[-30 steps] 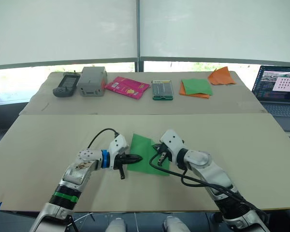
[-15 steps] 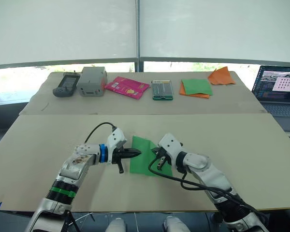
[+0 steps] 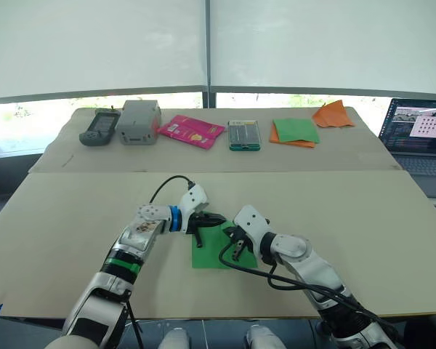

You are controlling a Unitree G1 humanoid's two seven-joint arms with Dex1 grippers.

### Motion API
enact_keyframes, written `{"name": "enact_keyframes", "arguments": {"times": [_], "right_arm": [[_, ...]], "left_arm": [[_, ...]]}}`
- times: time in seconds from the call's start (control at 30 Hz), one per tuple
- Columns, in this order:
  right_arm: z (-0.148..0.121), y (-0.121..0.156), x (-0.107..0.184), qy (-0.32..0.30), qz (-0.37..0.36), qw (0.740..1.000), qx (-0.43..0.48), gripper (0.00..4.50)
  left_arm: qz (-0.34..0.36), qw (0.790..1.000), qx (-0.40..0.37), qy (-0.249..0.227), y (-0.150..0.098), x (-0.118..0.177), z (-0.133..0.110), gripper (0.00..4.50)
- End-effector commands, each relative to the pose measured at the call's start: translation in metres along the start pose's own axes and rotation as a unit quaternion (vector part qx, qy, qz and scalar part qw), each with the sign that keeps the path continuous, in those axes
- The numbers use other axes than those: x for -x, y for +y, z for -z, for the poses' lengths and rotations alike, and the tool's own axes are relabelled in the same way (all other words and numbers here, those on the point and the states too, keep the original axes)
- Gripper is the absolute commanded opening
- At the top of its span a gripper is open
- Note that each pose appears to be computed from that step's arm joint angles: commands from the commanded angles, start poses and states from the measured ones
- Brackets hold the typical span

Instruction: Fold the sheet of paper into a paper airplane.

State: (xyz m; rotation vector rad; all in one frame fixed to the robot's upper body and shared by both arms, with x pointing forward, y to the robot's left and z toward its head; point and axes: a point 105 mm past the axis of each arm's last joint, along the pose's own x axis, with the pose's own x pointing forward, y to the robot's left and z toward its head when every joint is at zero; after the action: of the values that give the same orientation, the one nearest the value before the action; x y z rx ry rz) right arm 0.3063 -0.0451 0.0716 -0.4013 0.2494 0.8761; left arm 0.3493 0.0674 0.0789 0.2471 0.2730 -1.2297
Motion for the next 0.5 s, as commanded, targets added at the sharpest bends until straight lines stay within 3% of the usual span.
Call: {"name": "enact_keyframes", "arguments": {"times": [0.03,0.5], "right_arm": [[-0.009,0.001,0.002,-0.015,0.001,1.000,0.012,0.02],[-0.014,0.002,0.003,-0.021,0.004,1.000,0.010,0.02]], "left_arm": [[-0.012,1.000,-0.022,-0.002,0.009,0.000,-0.006,0.00],[0.005,0.998,-0.050,0.044,0.004,-0.013,0.013,0.00]]}}
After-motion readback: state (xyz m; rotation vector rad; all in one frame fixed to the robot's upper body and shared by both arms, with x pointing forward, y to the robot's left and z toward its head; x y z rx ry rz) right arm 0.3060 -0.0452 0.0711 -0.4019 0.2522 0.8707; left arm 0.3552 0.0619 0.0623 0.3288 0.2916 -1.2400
